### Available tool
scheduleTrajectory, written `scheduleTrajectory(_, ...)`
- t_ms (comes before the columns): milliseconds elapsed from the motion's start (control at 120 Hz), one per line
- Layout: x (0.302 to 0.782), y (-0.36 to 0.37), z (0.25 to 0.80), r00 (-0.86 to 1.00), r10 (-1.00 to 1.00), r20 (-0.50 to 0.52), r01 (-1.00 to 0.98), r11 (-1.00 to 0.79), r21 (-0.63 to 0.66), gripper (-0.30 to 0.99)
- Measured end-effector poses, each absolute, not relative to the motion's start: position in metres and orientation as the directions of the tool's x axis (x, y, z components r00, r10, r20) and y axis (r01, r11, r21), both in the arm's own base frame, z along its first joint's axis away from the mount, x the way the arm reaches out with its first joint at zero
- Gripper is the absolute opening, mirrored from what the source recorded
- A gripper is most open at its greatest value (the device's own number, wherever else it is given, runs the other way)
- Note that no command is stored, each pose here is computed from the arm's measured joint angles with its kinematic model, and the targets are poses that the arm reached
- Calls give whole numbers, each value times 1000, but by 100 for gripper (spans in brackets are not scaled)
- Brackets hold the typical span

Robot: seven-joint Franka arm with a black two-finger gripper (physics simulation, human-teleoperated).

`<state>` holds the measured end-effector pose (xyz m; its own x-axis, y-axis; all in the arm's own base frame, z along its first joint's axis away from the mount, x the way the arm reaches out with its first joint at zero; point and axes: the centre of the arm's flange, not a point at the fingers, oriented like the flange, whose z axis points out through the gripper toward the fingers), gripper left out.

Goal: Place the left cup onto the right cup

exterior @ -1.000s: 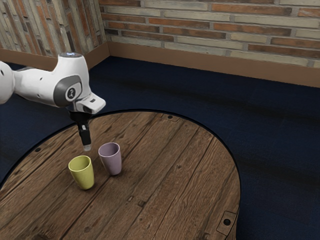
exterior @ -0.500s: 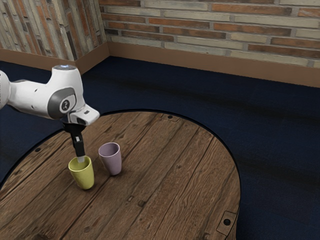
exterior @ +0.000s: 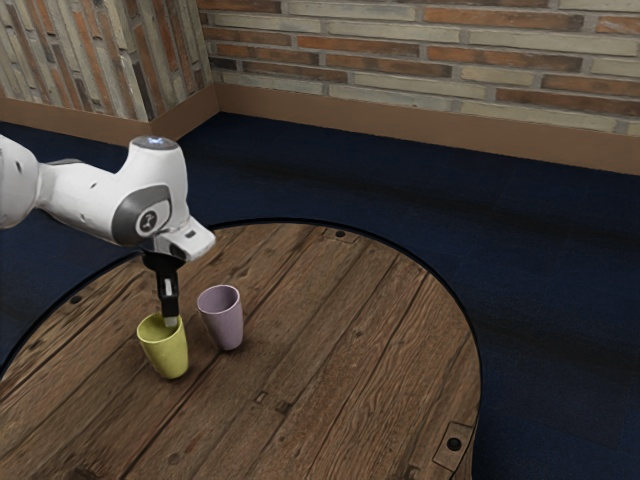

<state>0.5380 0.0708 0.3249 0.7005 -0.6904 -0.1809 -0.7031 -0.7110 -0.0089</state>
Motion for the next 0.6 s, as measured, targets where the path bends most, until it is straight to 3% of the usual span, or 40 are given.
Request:
scheduleTrajectory(333, 524, 78, 309, 747, -642, -173, -646, -762, 40, 2)
scheduleTrajectory(600, 524, 84, 318, 763, -627, -158, -631, -775, 30, -7)
